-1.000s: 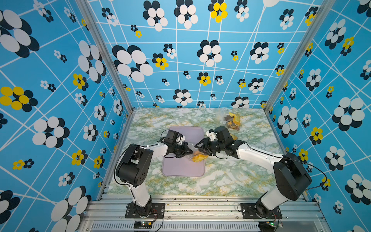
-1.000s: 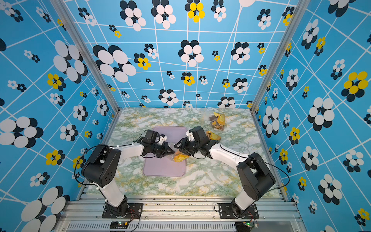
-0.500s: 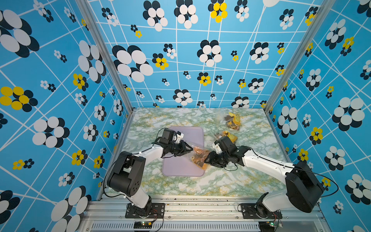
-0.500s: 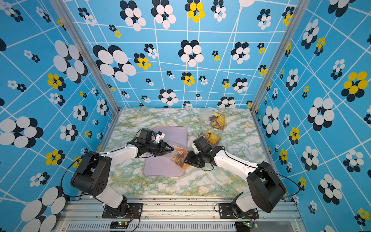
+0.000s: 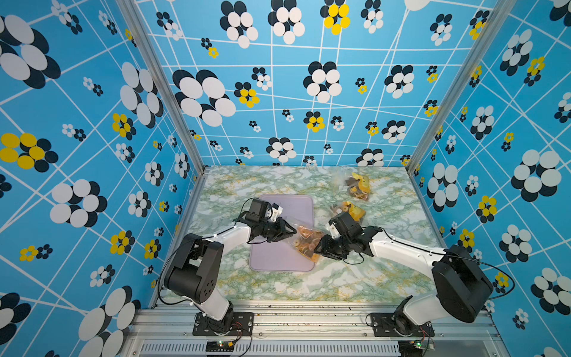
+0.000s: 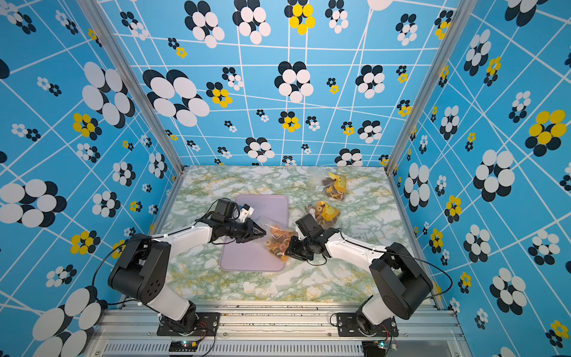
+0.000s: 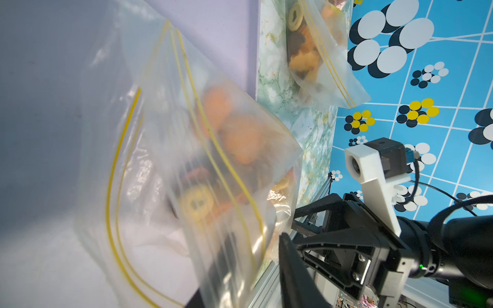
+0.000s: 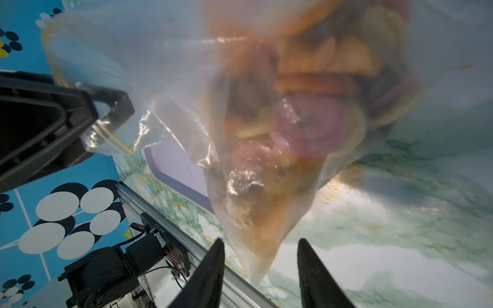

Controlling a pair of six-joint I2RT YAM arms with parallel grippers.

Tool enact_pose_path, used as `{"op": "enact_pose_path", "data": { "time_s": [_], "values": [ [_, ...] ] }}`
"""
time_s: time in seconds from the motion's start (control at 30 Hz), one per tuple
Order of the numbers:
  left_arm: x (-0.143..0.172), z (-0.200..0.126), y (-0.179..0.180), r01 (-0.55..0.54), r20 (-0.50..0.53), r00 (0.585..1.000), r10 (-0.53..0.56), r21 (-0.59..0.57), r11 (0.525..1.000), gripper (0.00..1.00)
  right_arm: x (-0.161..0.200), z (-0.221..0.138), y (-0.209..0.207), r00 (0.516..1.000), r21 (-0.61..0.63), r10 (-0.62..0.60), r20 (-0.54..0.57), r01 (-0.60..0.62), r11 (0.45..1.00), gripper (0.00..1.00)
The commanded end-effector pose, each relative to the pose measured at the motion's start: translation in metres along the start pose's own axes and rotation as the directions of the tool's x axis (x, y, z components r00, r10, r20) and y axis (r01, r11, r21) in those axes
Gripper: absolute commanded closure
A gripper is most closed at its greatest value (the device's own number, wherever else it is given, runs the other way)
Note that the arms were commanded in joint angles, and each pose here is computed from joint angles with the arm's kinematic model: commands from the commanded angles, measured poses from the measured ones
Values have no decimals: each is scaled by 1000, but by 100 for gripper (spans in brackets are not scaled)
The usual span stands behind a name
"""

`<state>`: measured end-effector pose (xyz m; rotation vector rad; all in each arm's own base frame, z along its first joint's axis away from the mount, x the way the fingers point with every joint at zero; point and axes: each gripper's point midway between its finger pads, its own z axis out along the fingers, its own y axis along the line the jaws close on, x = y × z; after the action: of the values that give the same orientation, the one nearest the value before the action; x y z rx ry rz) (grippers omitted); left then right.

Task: Pour cookies out of the ziploc bag
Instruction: Pick up the ziploc bag from the center of the board.

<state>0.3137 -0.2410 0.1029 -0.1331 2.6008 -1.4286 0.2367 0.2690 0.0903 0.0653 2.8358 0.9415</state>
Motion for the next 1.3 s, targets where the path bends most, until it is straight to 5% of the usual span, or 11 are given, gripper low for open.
{"op": "enact_pose_path", "data": {
  "time_s": [0.0,0.3,0.67,0.8,1.27],
  "values": [
    [7,-6,0,-19,-17,1000,19,-15,1000,69,7,11,-7,1000,13,13,-26,-13,1000,51],
    [9,-3,1,-25,-32,999,24,-23,999,71,10,25,-15,999,8,35,-32,-34,999,60],
    [14,7,-4,-45,-49,998,44,-32,998,90,6,29,-8,999,-23,40,-29,-41,999,94],
    [15,9,-6,-49,-58,997,48,-32,998,100,3,27,-2,999,-31,36,-25,-36,999,99],
    [-13,5,-24,-87,-35,996,85,-39,995,100,-59,-25,34,993,-149,84,85,-71,986,100]
  ]
}}
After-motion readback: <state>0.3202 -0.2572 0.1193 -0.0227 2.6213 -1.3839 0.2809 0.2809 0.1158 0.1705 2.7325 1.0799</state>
